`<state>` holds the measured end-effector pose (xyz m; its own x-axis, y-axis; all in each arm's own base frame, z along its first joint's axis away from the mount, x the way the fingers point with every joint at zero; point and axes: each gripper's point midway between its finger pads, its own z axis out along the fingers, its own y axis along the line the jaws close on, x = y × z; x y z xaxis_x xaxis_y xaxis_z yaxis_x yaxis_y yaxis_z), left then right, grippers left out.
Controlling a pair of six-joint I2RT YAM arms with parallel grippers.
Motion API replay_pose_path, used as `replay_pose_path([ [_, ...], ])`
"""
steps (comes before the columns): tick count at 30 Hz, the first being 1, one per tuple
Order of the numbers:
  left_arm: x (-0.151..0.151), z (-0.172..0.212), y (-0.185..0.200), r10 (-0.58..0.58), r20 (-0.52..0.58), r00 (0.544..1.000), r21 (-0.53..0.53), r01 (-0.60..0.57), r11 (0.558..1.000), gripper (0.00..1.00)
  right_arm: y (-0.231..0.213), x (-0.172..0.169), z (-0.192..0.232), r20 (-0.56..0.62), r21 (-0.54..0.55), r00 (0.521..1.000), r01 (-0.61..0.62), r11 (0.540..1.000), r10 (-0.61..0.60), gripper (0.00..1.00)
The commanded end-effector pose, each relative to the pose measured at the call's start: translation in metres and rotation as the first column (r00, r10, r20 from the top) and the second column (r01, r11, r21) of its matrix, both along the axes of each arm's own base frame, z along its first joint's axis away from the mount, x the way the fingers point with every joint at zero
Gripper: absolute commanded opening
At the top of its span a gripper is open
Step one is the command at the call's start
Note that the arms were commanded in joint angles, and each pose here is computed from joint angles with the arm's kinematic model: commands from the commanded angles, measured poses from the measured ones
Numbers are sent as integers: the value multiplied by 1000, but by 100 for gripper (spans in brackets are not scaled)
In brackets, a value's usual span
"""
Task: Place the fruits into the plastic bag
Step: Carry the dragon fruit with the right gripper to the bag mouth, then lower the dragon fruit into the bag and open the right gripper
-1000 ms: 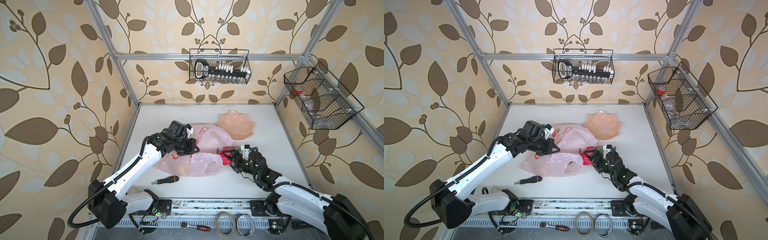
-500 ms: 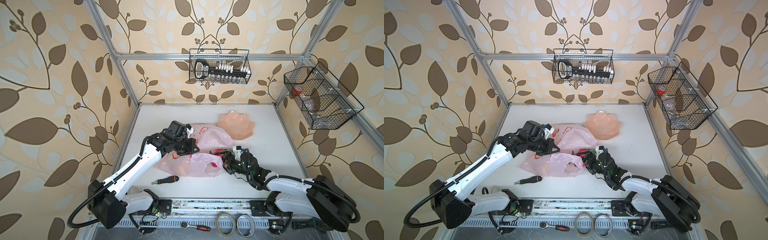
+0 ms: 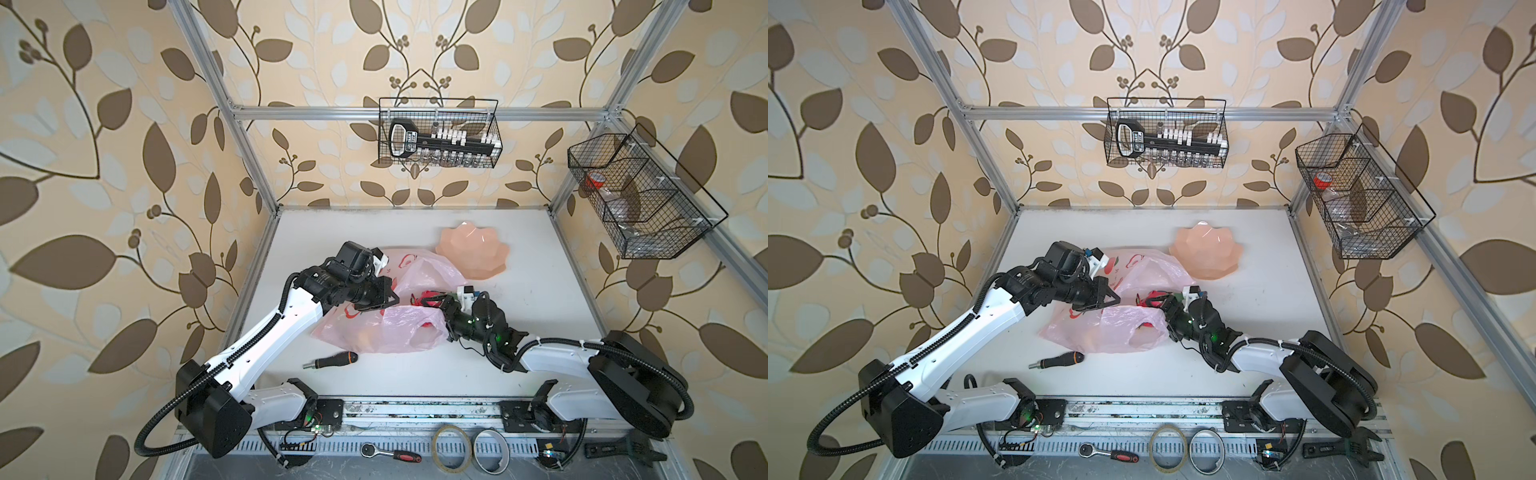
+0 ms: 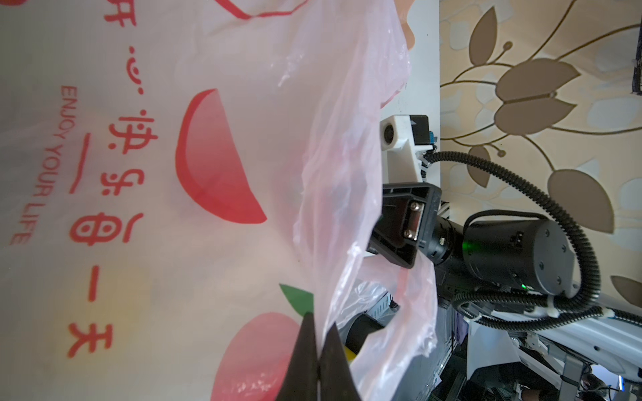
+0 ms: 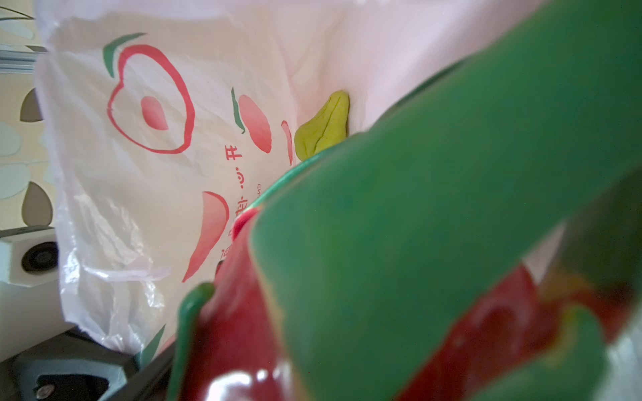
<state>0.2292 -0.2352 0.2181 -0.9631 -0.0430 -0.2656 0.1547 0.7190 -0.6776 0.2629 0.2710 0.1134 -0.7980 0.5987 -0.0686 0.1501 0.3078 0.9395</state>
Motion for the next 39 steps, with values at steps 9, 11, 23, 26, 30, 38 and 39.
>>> replay_pose_path([
  [9, 2, 26, -11, -34, 57, 998, -67, 38, 997, 0, 37, 27, 48, 87, 146, 996, -41, 988, 29, 18],
  [11, 2, 27, -11, -34, 60, 998, -67, 38, 997, 0, 40, 31, 44, 71, 141, 997, -33, 989, 23, 18],
  [23, 8, 28, -15, -50, 74, 996, -53, 54, 997, 0, 75, 55, 20, -13, 75, 1000, -11, 997, 12, 27],
  [26, 10, 27, -16, -55, 74, 996, -49, 58, 997, 0, 80, 60, 11, -45, 12, 999, 4, 1000, -4, 33],
  [30, 12, 25, -17, -56, 71, 996, -49, 60, 997, 0, 85, 65, -5, -97, -80, 995, 8, 997, -16, 43],
  [38, 13, 24, -16, -50, 75, 996, -43, 53, 998, 0, 89, 67, -4, -98, -154, 995, -28, 988, 12, 80],
  [39, 13, 23, -16, -48, 75, 996, -42, 51, 998, 0, 89, 66, -3, -94, -155, 995, -30, 987, 16, 85],
])
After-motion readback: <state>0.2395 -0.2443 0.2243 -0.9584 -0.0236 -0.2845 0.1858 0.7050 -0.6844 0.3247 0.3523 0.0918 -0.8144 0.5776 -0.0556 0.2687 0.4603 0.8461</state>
